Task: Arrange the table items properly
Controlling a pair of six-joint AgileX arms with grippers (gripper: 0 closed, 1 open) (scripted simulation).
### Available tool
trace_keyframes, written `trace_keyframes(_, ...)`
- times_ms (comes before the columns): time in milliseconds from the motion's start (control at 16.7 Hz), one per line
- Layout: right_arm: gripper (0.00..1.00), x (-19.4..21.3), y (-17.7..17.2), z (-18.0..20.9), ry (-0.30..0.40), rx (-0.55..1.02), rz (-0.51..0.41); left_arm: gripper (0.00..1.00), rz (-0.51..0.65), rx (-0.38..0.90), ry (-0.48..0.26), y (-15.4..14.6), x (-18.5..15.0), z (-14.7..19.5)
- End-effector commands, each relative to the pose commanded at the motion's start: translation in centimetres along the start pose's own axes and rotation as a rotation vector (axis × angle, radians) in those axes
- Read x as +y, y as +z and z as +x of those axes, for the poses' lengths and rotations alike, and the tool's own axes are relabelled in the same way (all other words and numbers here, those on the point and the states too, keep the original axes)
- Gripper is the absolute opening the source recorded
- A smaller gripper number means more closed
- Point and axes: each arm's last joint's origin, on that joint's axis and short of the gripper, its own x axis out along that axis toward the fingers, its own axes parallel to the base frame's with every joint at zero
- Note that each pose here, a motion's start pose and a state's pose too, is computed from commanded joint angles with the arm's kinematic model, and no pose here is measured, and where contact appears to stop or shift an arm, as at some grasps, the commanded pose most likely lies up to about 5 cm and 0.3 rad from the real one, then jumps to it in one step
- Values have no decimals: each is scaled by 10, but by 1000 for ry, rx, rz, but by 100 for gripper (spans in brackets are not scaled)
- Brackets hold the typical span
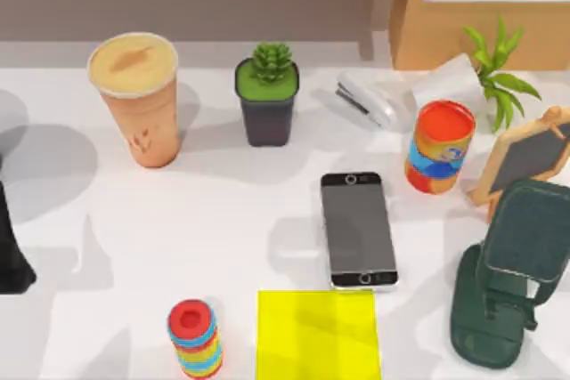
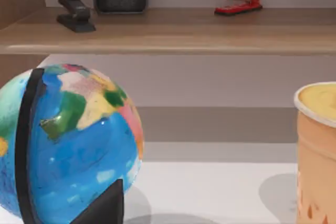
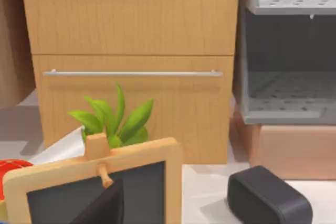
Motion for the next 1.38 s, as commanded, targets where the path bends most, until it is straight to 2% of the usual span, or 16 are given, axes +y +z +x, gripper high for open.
trace_keyframes(180, 100, 0, 2, 0, -1, 11, -5, 100, 0, 0, 0, 0, 0, 0)
trace_keyframes(360, 100, -1, 14, 2, -11, 101, -45, 100, 0, 0, 0, 0, 0, 0)
trace_keyframes(540, 100, -4, 33, 11, -18, 278, -112, 100, 0, 0, 0, 0, 0, 0)
trace_keyframes(780, 100, -9, 59, 41, 6, 606, -214, 100, 0, 0, 0, 0, 0, 0)
trace_keyframes(1080, 100, -22, 70, 103, 110, 1054, -310, 100, 0, 0, 0, 0, 0, 0)
trace_keyframes(1380, 100, -38, 52, 161, 252, 1403, -339, 100, 0, 0, 0, 0, 0, 0)
